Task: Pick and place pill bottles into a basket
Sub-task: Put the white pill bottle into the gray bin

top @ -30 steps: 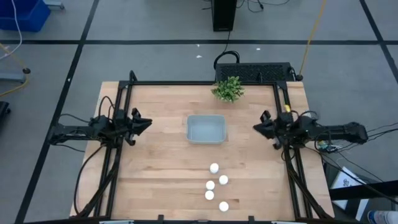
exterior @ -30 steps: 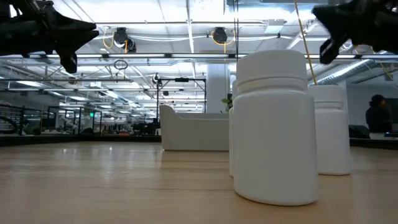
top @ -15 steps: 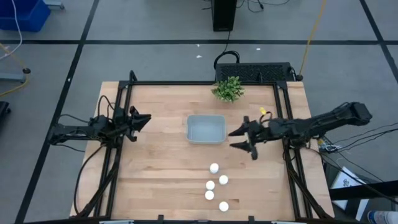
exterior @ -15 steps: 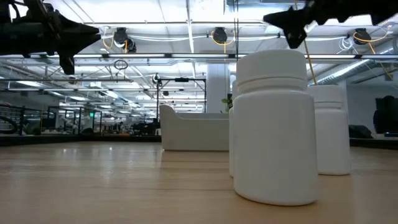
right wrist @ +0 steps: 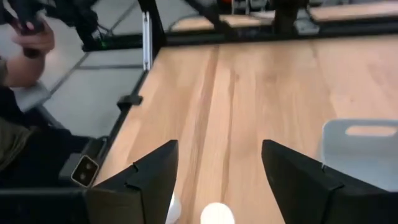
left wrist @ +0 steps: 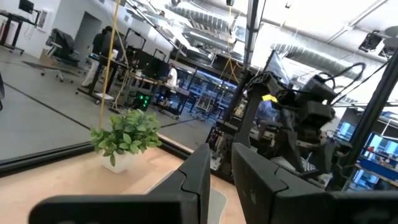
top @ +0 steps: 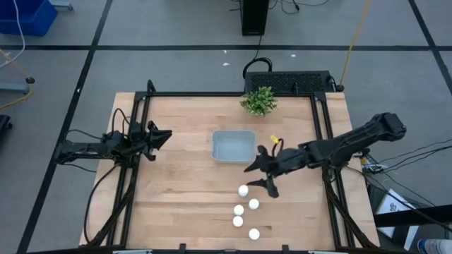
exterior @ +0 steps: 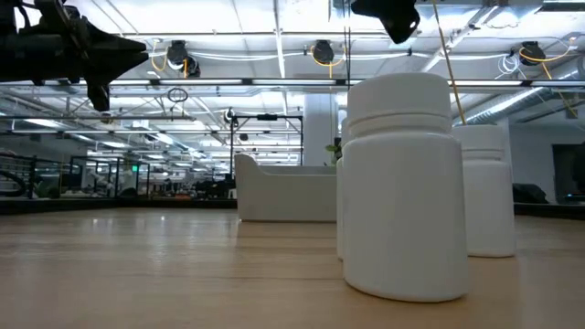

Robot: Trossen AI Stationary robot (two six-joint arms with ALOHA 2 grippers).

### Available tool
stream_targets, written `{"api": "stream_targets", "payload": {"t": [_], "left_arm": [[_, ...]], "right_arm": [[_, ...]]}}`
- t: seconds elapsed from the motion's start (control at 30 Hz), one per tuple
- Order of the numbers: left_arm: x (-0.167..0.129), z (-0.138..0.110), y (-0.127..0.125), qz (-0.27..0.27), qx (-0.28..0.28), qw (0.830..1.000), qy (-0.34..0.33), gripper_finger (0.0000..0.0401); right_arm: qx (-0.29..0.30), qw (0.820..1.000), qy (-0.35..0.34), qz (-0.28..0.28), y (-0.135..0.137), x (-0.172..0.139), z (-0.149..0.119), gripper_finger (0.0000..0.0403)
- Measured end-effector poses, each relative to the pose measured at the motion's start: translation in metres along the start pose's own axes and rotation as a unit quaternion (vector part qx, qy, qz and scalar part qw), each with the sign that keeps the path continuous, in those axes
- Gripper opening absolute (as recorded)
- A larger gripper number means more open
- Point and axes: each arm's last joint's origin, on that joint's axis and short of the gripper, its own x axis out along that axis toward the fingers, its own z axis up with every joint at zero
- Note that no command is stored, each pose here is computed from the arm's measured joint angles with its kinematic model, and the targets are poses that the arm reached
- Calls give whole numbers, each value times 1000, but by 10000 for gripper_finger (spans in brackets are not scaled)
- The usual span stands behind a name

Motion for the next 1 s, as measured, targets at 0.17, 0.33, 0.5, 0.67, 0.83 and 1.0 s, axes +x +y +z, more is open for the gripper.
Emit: {"api": "stream_targets", "payload": {"t": [0.17,0.33,0.5,0.67,0.83,1.0], "left_arm": [[0,0,0,0,2,1000,0,72],[0,0,0,0,3,1000,1,72],[0,-2,1,3,6,1000,8,72],[0,-4,1,8,9,1000,18,72],[0,-3,1,8,6,1000,17,72],[0,-3,1,9,6,1000,16,72]], "right_arm": [[15,997,79,-14,4,26,-6,240],[11,986,163,-39,4,42,-9,269],[-5,983,183,-31,10,54,-15,278],[-11,978,205,-35,11,65,-25,276],[-6,975,216,-55,8,74,-33,294],[-8,973,223,-56,7,78,-36,314]]}}
